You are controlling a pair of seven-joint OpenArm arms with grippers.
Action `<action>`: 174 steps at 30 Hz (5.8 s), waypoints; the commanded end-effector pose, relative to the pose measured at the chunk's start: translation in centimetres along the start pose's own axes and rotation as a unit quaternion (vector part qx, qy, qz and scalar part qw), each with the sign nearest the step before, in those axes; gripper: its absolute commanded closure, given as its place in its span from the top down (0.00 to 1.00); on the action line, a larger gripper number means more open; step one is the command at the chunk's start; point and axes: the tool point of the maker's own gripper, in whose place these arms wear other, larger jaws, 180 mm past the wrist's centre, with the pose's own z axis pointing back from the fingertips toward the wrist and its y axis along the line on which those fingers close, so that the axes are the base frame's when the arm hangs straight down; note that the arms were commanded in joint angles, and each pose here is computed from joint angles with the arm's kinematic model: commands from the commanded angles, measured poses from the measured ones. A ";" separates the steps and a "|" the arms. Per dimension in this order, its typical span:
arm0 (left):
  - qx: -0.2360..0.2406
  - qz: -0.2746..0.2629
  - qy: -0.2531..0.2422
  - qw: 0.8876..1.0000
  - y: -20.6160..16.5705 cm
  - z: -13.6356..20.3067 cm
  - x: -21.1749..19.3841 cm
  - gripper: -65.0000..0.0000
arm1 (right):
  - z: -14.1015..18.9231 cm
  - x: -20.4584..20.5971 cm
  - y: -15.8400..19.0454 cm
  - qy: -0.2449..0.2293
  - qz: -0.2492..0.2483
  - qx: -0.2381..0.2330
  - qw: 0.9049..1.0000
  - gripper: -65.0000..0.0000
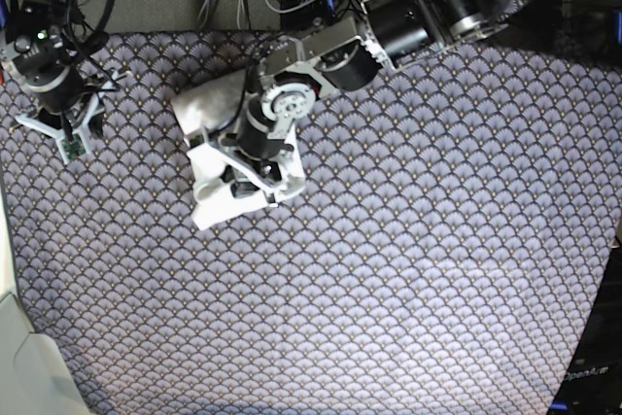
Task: Fold the T-shirt properly
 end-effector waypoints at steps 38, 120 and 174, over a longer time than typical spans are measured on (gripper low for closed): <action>0.172 0.293 0.059 0.939 16.1 3.5 -9.0 0.64 | -0.1 1.7 1.3 -0.028 0.004 0.017 0.999 0.23; 0.274 0.367 0.290 0.840 10.4 24.6 -27.9 0.64 | -1.3 10.2 16.6 -0.131 0.088 0.212 0.964 0.22; -0.085 0.482 0.316 0.813 -9.7 31.7 -21.1 0.00 | 9.6 -16.8 6.4 0.153 -0.161 -0.006 0.975 0.00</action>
